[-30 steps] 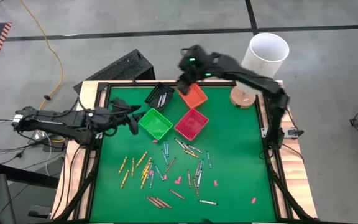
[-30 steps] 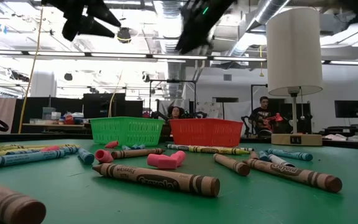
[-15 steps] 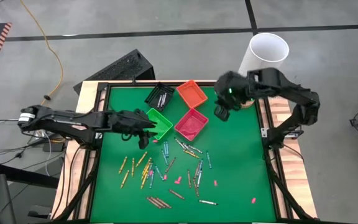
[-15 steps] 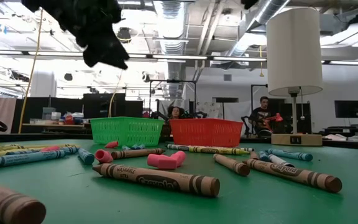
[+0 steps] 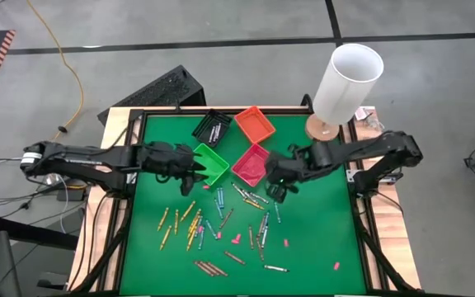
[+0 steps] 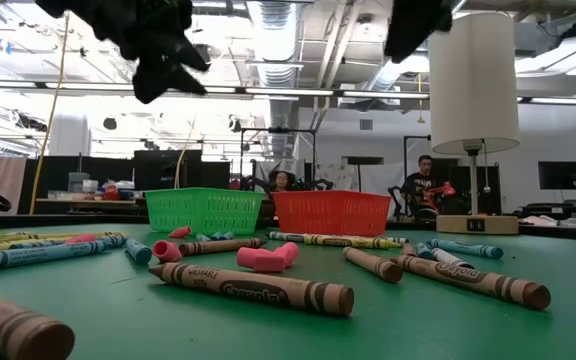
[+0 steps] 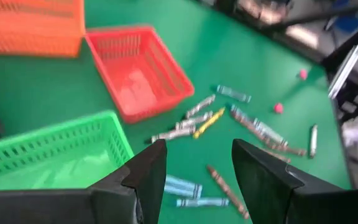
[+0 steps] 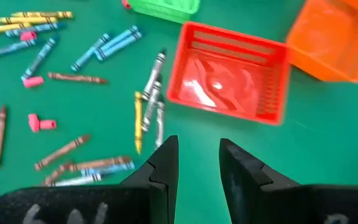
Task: Sort crayons
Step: Put the black crayon into the black bin
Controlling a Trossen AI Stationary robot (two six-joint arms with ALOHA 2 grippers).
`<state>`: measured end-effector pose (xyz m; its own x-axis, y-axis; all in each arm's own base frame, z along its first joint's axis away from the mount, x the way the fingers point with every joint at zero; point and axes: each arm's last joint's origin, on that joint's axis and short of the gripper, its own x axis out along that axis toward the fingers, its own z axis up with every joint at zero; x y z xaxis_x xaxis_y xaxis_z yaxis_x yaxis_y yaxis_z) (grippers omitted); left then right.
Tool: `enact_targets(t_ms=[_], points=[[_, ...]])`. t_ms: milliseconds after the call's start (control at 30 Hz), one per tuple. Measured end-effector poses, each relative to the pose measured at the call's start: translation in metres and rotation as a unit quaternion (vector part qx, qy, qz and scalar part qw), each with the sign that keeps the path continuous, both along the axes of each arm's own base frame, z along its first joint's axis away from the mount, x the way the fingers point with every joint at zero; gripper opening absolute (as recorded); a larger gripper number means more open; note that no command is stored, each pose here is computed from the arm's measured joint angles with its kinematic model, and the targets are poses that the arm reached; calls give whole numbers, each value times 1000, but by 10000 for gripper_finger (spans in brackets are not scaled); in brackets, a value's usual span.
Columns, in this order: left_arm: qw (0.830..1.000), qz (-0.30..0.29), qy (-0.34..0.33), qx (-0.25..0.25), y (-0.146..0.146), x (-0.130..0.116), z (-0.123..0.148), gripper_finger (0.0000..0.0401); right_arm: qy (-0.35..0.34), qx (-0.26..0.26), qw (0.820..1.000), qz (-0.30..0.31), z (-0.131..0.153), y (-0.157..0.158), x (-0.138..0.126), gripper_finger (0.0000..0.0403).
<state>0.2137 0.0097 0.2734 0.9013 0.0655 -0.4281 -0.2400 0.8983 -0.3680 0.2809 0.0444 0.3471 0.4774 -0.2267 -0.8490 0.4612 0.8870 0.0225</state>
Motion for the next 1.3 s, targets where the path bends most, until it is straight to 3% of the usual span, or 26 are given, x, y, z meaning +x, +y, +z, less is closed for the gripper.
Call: enact_targets(t_ms=[233, 500, 800, 1300], points=[[998, 29, -57, 2, 2, -25, 22, 171, -16, 32, 999, 8, -58, -6, 14, 111], [994, 63, -86, -4, 5, -50, 35, 171, 1, 81, 996, 37, -114, -18, 10, 112], [992, 79, -95, -4, 6, -57, 38, 171, -22, 82, 993, 85, -136, -20, 15, 112], [993, 83, -86, -7, 6, -58, 36, 171, 29, 108, 987, 118, -187, -17, 39, 112]])
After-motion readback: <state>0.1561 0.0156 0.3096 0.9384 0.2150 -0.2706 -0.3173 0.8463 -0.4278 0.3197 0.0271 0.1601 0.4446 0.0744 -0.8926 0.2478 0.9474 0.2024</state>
